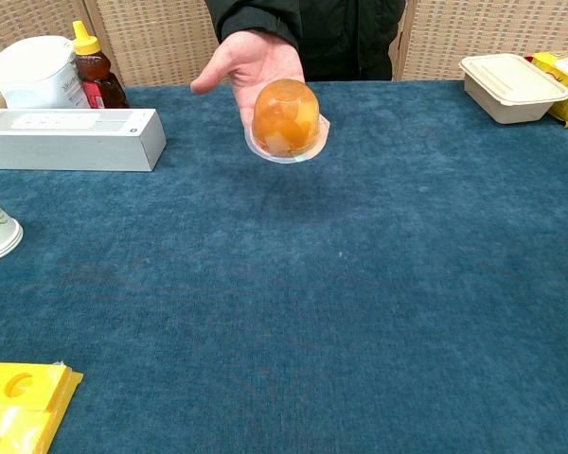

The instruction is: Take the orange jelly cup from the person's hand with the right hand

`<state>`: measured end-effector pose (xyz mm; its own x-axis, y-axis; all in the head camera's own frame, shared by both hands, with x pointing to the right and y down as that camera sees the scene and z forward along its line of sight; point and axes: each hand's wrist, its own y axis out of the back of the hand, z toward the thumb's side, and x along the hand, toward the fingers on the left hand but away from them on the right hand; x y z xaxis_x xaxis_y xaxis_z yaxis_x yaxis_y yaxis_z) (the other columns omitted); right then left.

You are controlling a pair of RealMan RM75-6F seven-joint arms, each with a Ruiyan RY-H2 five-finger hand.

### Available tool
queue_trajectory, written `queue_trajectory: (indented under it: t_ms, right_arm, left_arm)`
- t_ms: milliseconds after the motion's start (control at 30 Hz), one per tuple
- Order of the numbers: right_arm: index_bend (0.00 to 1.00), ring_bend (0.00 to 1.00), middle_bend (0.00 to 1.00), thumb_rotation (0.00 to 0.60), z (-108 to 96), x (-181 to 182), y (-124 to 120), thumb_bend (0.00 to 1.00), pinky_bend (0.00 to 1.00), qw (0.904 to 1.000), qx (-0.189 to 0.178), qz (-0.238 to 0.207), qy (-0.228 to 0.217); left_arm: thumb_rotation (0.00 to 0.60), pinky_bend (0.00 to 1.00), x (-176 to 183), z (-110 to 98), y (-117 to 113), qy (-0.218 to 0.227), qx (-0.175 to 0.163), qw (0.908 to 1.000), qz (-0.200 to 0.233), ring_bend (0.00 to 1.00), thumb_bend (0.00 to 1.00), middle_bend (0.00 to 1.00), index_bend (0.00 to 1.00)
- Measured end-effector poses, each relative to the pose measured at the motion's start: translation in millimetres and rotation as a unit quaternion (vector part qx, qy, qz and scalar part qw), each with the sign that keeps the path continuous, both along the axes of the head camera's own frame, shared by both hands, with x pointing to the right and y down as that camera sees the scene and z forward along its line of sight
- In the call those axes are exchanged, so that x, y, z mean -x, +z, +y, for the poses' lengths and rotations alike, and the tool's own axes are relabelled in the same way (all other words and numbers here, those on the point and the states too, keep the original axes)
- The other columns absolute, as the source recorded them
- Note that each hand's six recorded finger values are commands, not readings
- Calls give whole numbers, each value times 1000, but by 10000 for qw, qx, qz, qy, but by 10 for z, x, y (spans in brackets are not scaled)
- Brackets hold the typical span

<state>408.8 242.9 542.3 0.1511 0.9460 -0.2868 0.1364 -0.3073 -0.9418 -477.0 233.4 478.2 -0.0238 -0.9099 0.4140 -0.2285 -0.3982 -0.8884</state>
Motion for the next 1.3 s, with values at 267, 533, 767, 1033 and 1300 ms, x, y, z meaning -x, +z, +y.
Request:
queue_trajectory:
  t_ms: [267, 533, 767, 1033, 1300]
  right_arm:
    - [38, 2, 41, 600, -33, 29, 2, 239, 86, 9999, -28, -87, -68]
    - [85, 53, 93, 600, -387, 294, -47, 236, 156, 9964, -301, -520, -599]
    - [93, 75, 123, 600, -898, 878, -50, 235, 191, 9851, -209, -1046, -1347]
    - [98, 76, 125, 600, -1350, 1717, 112, 234, 192, 9730, 284, -1143, -1984]
    - [103, 66, 126, 600, -1546, 2379, 255, 234, 186, 9662, 544, -1175, -2229]
  left_arm:
    - [600, 39, -2, -8, 4, -6, 7, 10000, 1, 0, 89, 0, 0]
    - [600, 39, -2, -29, 13, -26, 5, 10000, -14, 0, 89, 0, 0]
    - [600, 39, -3, -34, 37, -73, 39, 9999, -65, 0, 89, 0, 0]
    - [600, 39, 22, -63, 62, -145, 80, 9998, -86, 0, 90, 0, 0]
    - [600, 39, 57, -97, 67, -232, 85, 9996, -99, 0, 89, 0, 0]
